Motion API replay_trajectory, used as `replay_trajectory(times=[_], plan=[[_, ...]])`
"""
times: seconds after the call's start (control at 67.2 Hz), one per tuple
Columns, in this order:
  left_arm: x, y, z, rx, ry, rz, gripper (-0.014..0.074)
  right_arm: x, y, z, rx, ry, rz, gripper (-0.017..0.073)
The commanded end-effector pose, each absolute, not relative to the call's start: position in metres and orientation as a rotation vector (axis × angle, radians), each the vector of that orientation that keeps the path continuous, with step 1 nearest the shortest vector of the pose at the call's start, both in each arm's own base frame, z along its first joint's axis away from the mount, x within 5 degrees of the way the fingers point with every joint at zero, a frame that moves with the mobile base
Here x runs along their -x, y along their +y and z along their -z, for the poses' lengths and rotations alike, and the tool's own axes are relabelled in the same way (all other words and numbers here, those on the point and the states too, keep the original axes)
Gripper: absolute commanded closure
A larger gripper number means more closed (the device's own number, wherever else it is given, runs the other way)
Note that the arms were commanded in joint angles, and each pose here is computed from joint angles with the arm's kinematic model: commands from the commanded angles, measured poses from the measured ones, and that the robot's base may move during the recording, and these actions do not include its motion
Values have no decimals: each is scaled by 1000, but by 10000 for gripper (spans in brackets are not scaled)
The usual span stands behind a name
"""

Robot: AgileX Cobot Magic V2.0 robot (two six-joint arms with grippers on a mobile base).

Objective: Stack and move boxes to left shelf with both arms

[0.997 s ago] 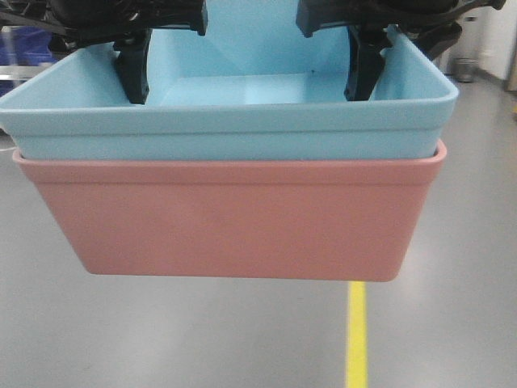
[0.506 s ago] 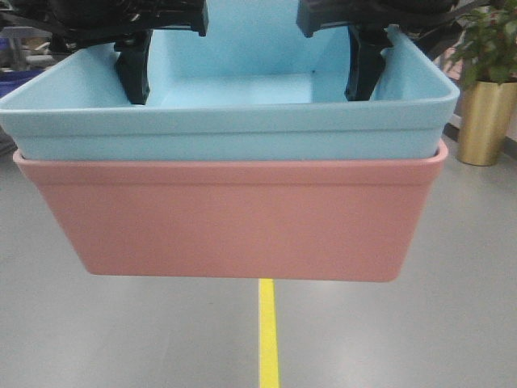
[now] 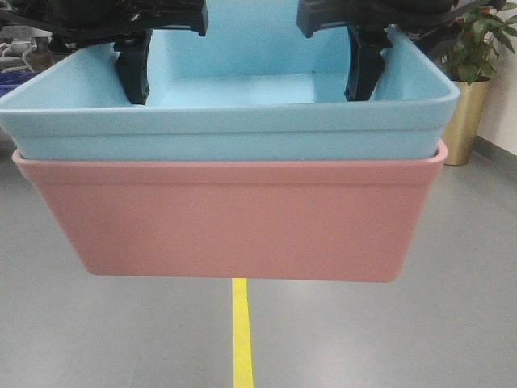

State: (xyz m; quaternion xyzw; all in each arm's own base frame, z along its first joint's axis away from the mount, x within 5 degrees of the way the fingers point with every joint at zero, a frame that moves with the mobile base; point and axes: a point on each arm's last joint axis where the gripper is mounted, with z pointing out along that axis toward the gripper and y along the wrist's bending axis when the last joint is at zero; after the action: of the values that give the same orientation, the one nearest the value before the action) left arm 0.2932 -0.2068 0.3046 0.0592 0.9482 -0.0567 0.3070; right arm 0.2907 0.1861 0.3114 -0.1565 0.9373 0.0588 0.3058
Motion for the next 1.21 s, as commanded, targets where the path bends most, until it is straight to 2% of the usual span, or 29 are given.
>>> replay_trajectory(times=[0.0, 1.191], plan=[[-286, -236, -353, -180, 2227, 525, 596, -284, 214, -359, 351, 2188, -522, 504], [-286, -236, -353, -180, 2227, 525, 596, -284, 214, -359, 350, 2188, -522, 504]])
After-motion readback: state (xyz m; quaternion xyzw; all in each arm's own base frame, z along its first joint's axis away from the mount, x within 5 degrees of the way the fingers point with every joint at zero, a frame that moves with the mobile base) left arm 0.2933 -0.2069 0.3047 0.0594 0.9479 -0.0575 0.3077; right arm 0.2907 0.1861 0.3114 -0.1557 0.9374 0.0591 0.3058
